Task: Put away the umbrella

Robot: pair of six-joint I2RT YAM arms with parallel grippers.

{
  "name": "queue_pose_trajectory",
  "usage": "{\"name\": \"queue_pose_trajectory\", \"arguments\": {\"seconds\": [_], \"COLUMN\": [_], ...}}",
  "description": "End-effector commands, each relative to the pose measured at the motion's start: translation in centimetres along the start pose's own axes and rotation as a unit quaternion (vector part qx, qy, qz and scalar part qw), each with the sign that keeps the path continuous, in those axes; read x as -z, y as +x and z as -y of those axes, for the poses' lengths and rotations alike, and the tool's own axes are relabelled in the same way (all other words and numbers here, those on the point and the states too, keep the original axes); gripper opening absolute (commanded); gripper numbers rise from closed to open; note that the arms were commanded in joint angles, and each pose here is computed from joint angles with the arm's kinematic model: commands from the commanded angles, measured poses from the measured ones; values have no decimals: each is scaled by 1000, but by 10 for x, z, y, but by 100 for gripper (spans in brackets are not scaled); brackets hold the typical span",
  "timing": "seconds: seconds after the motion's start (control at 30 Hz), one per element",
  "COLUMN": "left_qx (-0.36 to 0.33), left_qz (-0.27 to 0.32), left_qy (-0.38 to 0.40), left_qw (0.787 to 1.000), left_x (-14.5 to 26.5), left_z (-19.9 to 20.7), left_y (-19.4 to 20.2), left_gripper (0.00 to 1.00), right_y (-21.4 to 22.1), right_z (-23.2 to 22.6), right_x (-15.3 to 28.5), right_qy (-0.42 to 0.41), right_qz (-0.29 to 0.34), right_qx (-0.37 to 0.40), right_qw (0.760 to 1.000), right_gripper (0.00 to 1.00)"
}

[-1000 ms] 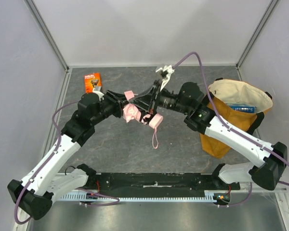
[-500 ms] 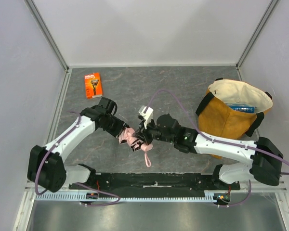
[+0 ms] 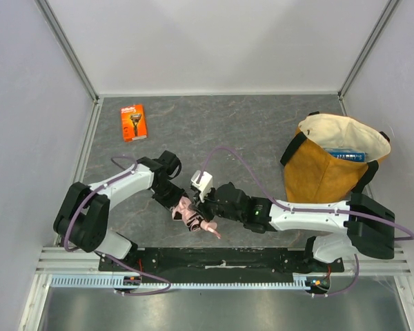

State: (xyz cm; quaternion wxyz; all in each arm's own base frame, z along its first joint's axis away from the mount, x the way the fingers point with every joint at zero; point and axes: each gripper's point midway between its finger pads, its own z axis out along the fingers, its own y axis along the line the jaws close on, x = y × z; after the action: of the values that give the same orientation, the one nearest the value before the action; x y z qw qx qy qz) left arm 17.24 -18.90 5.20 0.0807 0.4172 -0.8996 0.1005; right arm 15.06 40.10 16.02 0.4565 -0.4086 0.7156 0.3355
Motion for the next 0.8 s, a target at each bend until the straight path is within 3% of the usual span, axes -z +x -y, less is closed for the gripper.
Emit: {"name": "queue_pose_trajectory", "arguments": {"seconds": [0.0, 0.13, 0.33, 0.77], "left_qx": [46, 64, 69, 28], "left_qz": [78, 66, 66, 91], "left_qy": [73, 53, -12, -97], "left_qw": [993, 994, 995, 991], "left_x": [-6, -11, -26, -27], "left_z": [23, 17, 5, 12], "left_y": [-30, -30, -32, -40], "left_gripper": [2, 2, 2, 2], "right_y": [-133, -137, -132, -92], "right_z": [-36, -42, -65, -103], "right_x": [38, 60, 47, 4], "right_qy": [-81, -118, -159, -140], "right_qz": [261, 292, 220, 103], "right_qx": [-98, -136, -1, 198], "right_qw": [957, 939, 962, 965], "right_gripper": [0, 0, 0, 0]}}
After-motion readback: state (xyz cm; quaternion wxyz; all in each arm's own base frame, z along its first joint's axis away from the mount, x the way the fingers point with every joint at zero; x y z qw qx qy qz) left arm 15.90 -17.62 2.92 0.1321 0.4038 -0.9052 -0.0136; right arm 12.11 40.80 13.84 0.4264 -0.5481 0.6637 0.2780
